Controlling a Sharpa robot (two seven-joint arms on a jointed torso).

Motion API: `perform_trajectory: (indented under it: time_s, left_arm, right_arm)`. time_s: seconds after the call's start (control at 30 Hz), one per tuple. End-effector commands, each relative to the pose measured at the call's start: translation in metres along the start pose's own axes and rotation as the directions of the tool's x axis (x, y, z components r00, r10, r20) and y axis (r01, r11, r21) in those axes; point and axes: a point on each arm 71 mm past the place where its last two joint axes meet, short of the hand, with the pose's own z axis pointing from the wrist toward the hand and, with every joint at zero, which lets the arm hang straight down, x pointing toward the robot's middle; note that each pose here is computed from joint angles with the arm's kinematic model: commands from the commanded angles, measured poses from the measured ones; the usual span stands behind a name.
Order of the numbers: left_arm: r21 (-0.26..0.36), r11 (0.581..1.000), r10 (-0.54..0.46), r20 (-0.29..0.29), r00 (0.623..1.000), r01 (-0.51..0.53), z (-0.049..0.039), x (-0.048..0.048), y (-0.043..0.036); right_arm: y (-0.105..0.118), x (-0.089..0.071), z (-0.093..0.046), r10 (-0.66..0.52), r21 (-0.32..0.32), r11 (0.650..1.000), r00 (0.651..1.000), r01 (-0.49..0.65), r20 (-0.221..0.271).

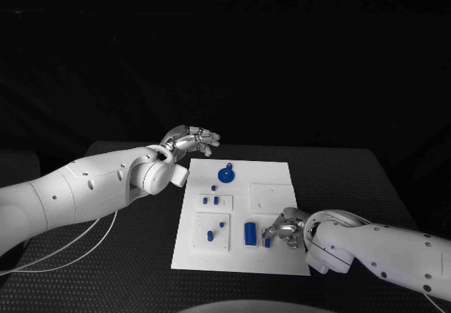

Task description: Assemble the parts on the task board

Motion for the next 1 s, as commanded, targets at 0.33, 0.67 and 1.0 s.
perform_trajectory:
  time_s: [0.33,0.67,1.0]
  left_arm:
    - [0.004,1.000,-0.010,-0.017,1.000,0.010,0.0005,0.0024,-0.0010]
    - [0.003,1.000,-0.009,-0.015,1.000,0.009,0.0002,0.0018,-0.0009]
    - [0.003,1.000,-0.010,-0.018,1.000,0.010,0.0002,0.0021,-0.0008]
  right_arm:
    - [0.006,0.000,-0.001,-0.026,-0.071,0.997,1.000,0.027,0.016]
    - [0.001,-0.002,-0.003,-0.099,-0.079,0.992,0.995,0.099,0.010]
    - [-0.008,0.002,-0.006,-0.198,-0.084,0.977,0.980,0.194,-0.036]
